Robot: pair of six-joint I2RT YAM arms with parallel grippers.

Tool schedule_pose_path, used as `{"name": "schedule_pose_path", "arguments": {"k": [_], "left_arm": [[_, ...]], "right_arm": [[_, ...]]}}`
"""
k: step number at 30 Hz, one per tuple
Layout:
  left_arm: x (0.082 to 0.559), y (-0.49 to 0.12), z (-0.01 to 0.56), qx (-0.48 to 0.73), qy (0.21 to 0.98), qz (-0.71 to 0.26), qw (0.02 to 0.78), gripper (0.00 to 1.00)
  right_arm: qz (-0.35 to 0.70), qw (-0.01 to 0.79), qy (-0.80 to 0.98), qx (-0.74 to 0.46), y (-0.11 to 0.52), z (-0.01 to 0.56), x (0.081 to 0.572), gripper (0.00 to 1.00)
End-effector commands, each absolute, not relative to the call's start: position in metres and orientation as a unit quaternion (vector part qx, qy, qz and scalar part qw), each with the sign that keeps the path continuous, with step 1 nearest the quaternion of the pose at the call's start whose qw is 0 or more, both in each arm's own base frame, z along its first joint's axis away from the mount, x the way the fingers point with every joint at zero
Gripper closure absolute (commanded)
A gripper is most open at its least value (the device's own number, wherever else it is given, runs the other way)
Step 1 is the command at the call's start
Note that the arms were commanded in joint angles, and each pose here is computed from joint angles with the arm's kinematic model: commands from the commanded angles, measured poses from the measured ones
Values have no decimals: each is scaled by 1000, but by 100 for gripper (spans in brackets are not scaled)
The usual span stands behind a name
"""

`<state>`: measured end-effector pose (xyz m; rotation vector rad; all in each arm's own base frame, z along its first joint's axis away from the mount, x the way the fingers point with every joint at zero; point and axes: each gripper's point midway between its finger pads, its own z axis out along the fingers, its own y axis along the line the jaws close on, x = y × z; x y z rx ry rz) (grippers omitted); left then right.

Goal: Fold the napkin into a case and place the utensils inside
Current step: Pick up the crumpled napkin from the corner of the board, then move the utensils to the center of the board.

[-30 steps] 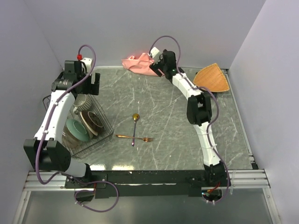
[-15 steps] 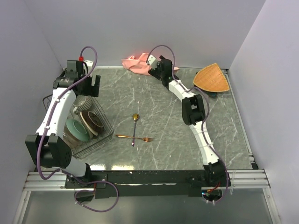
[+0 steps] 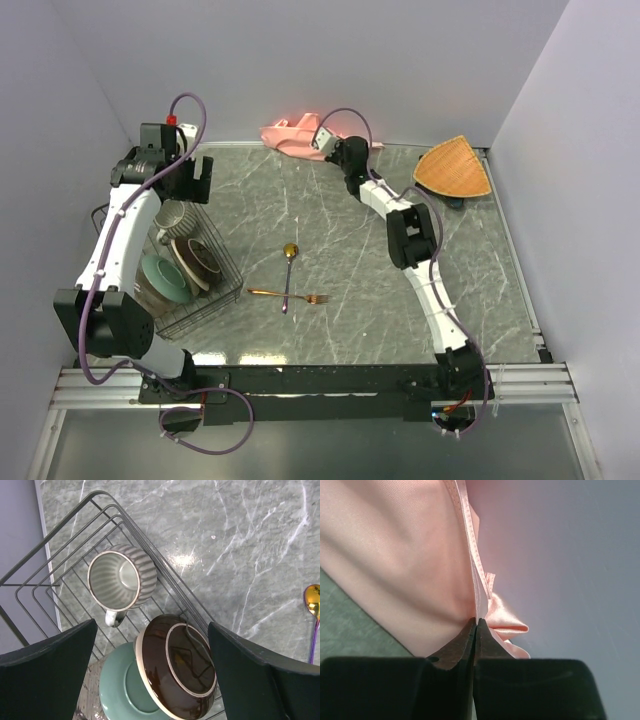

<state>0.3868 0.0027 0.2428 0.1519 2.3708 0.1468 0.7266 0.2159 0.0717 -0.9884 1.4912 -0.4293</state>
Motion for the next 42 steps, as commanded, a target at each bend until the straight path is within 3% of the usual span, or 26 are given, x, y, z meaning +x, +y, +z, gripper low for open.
{"name": "schedule_pose_path", "arguments": {"k": [1, 6, 12, 18, 21, 28, 34, 42], "left_arm": [[400, 2, 268, 60, 908, 56, 410, 1], [416, -13, 293, 38, 888, 11, 458, 1], [433, -26, 321, 11, 852, -32, 523, 1], [419, -89, 323, 190, 796, -154, 554, 1], [420, -119, 299, 220, 800, -189, 525, 1], [418, -178, 168, 271, 885, -169, 338, 23], [377, -192, 98, 303, 906, -151, 254, 22], [321, -224, 50, 342, 900, -192, 188, 24]], "right_arm": [[-162, 709, 586, -357, 224, 234, 710, 100], [-113, 736, 569, -349, 230, 328, 665, 100], [-88, 723, 579, -366, 223, 378, 605, 100], [-60, 688, 634, -349, 202, 396, 552, 100], [-45, 656, 672, -340, 191, 387, 530, 100], [-18, 623, 725, -294, 173, 380, 489, 100], [-5, 624, 740, -253, 159, 393, 460, 100], [-3, 645, 728, -231, 145, 417, 433, 100]]}}
